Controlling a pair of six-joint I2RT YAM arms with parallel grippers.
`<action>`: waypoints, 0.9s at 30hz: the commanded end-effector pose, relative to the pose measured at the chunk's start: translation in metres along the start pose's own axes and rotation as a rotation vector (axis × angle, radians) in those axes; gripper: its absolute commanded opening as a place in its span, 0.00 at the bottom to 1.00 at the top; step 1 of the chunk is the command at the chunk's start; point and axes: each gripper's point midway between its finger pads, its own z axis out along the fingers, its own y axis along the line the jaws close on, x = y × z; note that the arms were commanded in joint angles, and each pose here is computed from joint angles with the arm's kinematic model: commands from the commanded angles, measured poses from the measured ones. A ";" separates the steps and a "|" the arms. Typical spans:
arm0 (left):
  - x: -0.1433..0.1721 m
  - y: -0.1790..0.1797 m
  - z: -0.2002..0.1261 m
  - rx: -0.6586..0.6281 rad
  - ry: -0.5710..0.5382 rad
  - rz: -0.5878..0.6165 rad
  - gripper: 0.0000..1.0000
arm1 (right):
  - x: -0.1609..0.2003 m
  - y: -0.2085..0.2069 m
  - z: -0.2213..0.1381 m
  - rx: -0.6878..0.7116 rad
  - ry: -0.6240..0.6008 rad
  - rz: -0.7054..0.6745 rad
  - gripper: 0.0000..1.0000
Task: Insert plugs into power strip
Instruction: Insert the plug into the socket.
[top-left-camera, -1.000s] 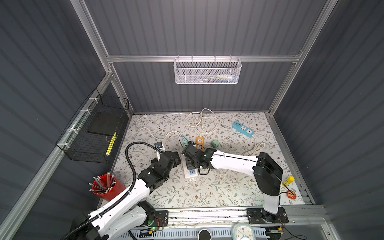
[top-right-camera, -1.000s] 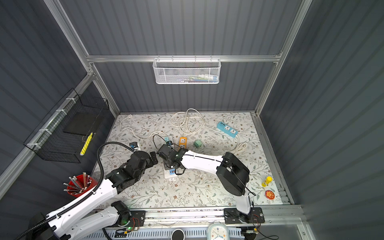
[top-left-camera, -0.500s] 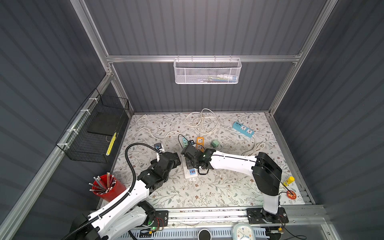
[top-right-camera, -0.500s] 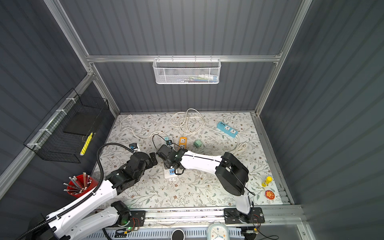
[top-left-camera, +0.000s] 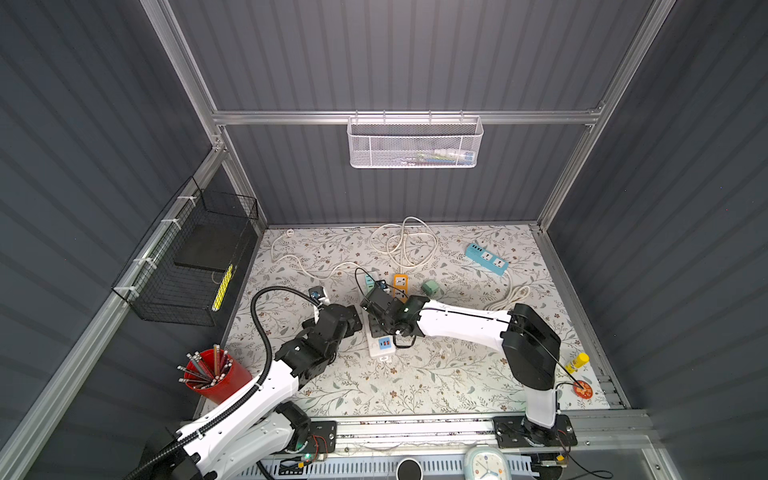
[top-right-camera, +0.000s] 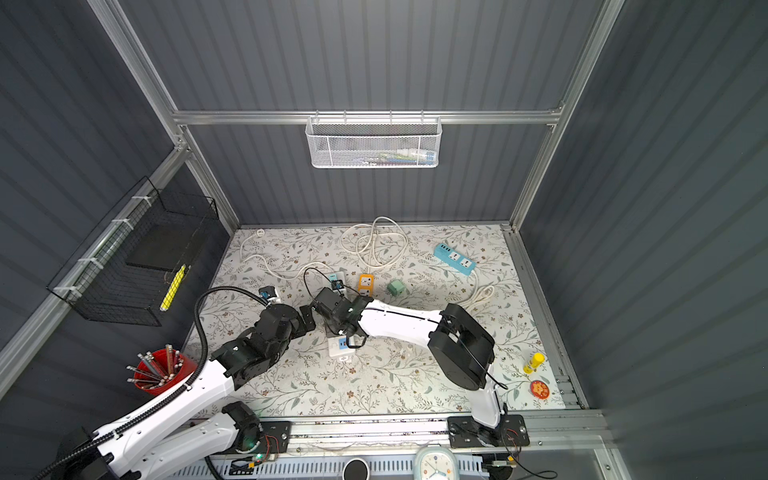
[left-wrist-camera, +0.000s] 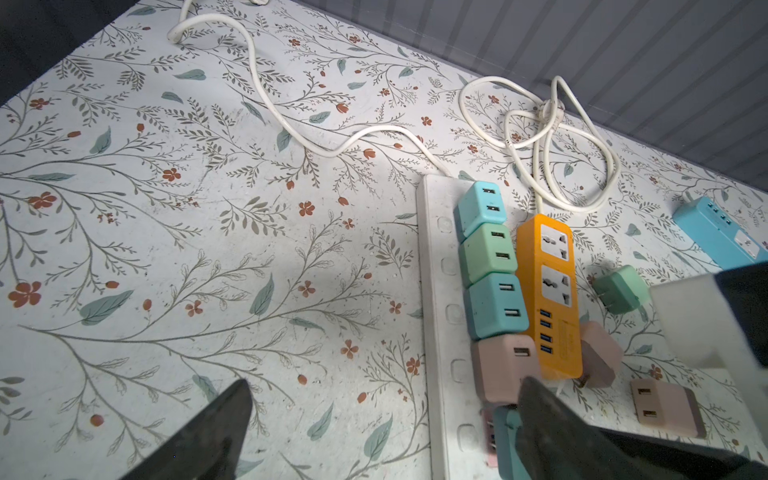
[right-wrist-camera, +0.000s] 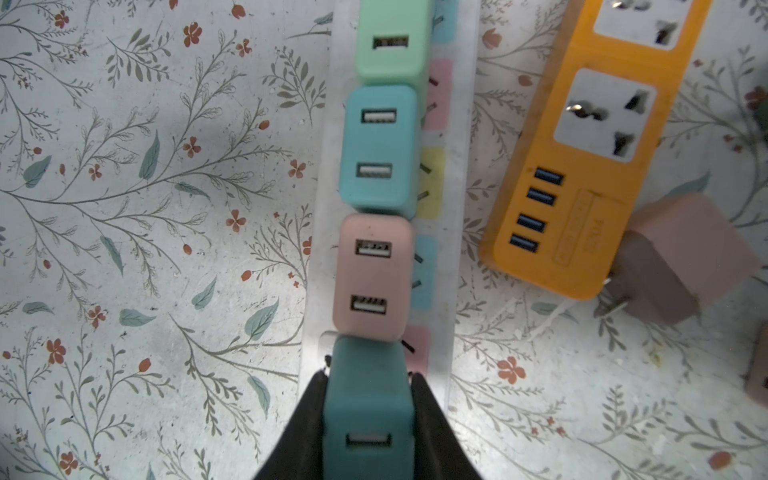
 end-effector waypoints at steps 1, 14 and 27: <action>0.000 0.002 0.000 0.001 0.002 -0.006 1.00 | 0.026 -0.020 0.007 0.104 0.081 -0.031 0.19; 0.001 -0.001 0.002 0.013 0.011 -0.007 1.00 | 0.027 -0.020 0.009 0.124 0.097 -0.047 0.19; -0.001 -0.001 0.001 0.010 0.004 -0.004 1.00 | 0.067 -0.041 0.049 0.232 0.183 -0.018 0.20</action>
